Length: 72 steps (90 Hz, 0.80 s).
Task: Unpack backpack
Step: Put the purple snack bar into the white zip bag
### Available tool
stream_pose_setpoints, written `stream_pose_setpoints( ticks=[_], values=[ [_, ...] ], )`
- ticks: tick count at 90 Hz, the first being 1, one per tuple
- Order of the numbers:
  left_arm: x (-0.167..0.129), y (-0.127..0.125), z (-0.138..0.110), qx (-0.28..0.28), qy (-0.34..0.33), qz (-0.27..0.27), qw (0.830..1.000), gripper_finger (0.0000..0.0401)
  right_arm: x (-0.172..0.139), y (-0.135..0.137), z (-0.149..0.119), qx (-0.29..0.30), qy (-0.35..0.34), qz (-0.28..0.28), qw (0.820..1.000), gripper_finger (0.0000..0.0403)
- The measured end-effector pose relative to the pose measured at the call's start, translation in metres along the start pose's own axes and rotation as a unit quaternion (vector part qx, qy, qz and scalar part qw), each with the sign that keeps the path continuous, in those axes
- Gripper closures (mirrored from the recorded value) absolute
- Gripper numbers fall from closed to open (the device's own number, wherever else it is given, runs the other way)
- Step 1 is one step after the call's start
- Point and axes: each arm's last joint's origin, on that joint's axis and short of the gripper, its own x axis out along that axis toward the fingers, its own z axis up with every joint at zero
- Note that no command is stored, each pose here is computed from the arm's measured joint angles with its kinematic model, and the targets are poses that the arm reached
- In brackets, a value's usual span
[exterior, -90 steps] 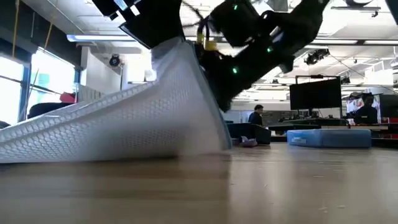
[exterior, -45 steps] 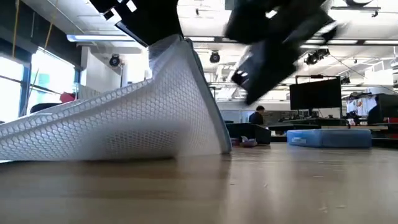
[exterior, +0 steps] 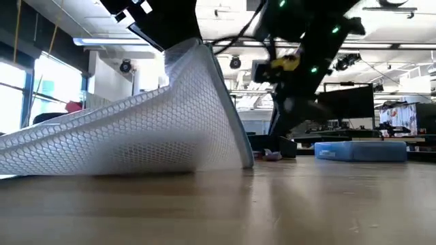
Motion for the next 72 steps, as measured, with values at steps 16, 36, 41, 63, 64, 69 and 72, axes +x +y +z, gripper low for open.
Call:
stream_pose_setpoints(
  ticks=[16,36,41,63,64,69,72],
  values=[
    [0.0,0.0,0.0,-0.001,0.0,0.0,1.0,0.0401,0.017,-0.024,-0.009,0.044,0.034,0.005,0.998,0.0254],
    [0.0,0.0,0.0,-0.002,0.001,-0.002,1.0,0.0401,0.046,-0.022,-0.05,0.049,0.026,0.005,0.998,0.0218],
    [0.0,0.0,0.0,-0.002,0.001,-0.002,1.0,0.0401,0.05,-0.021,-0.056,0.051,0.005,-0.007,0.999,0.0217],
    [0.001,0.0,0.001,-0.003,0.001,-0.001,1.0,0.0401,0.056,-0.018,-0.059,0.032,-0.052,-0.059,0.996,0.0228],
    [0.001,0.0,0.001,-0.003,0.001,-0.001,1.0,0.0401,0.056,-0.018,-0.059,0.031,-0.053,-0.057,0.996,0.0228],
    [0.002,0.0,0.001,-0.003,0.001,-0.001,1.0,0.0401,0.056,-0.019,-0.058,0.027,-0.059,-0.054,0.996,0.0231],
    [0.002,0.0,0.001,-0.004,0.001,-0.001,1.0,0.0401,0.056,-0.019,-0.058,0.028,-0.062,-0.057,0.996,0.0233]
  ],
)
